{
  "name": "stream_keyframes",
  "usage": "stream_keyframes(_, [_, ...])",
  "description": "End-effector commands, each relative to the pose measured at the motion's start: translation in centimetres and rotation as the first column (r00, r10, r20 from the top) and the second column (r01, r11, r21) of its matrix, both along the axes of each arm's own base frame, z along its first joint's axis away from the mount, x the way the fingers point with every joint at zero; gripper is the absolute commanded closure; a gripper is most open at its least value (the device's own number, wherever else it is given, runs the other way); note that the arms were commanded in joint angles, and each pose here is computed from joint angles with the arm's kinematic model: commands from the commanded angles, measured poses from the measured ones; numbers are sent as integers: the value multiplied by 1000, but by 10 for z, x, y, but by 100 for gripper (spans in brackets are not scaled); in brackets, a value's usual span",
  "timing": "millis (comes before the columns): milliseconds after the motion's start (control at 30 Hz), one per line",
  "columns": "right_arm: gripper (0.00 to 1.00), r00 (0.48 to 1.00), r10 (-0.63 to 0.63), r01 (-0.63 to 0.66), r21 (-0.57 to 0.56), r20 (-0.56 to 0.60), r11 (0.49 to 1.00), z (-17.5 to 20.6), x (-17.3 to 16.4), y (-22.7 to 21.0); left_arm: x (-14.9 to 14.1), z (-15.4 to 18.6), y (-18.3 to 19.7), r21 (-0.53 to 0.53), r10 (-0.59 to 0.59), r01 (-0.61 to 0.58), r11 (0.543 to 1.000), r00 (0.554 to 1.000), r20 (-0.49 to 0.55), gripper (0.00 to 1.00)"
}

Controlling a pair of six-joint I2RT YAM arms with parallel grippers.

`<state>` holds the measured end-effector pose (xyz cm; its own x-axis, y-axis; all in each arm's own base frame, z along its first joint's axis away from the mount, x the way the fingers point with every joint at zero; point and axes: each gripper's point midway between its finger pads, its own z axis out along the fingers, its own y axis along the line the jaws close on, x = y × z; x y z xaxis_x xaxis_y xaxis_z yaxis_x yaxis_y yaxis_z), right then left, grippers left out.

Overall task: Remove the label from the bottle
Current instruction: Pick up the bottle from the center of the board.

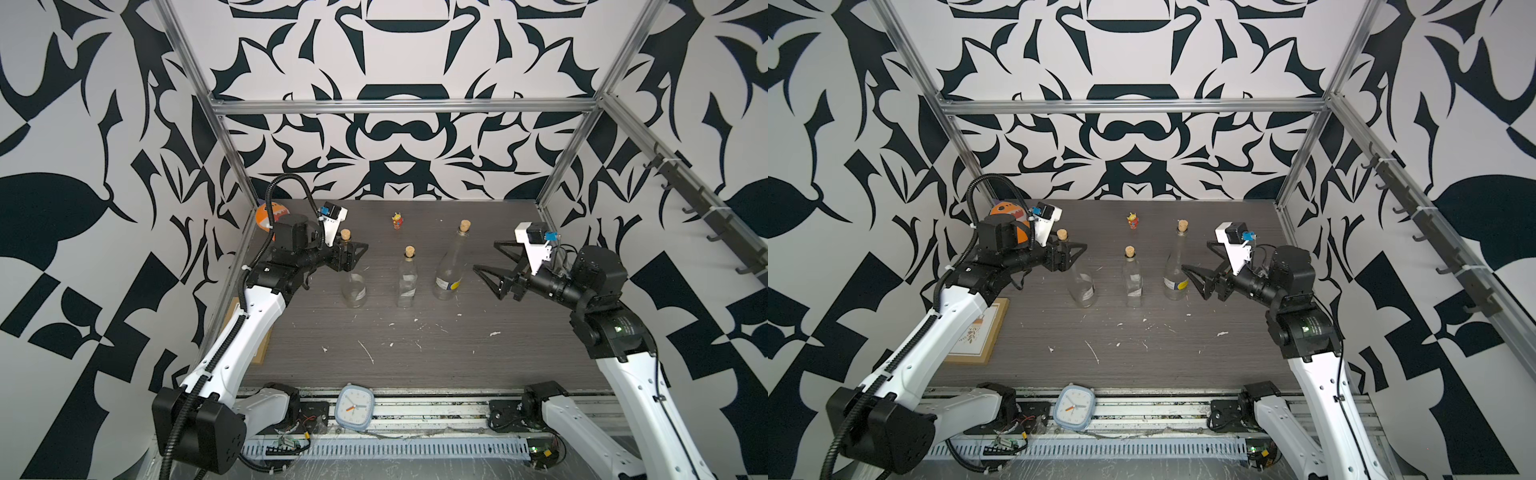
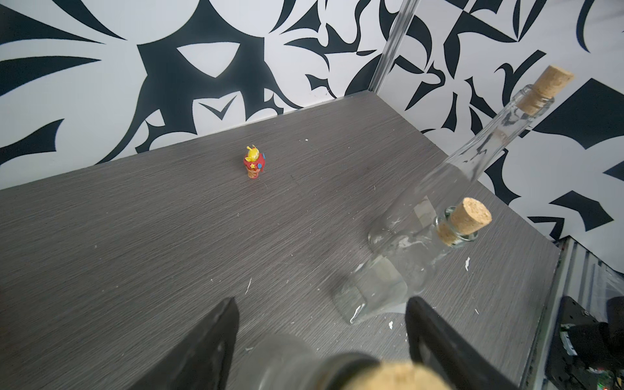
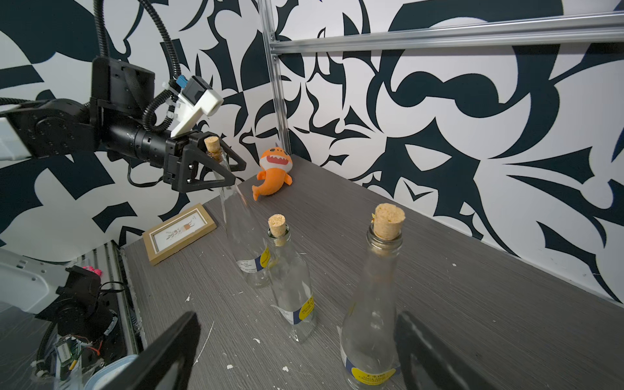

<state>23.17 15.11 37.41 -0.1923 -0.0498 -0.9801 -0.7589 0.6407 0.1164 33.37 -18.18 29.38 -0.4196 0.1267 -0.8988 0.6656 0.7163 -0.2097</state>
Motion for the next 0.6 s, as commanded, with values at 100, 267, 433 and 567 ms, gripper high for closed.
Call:
stream_keyframes(100, [7, 999, 35, -35, 8, 35, 999, 7, 0, 6, 2, -4, 1, 6, 13, -13, 1000, 1000, 25, 2])
stream_keyframes(267, [7, 998, 51, -52, 9, 27, 999, 4, 3, 10, -1, -8, 6, 15, 34, -34, 999, 999, 29, 1])
stream_keyframes(433, [7, 998, 64, -64, 7, 22, 998, 2, 4, 13, -11, -17, 9, -9, 53, -53, 999, 999, 6, 1])
stream_keyframes(567, [7, 997, 83, -83, 6, 6, 997, -1, 6, 17, -20, -29, 13, -26, 74, -74, 997, 997, -6, 1])
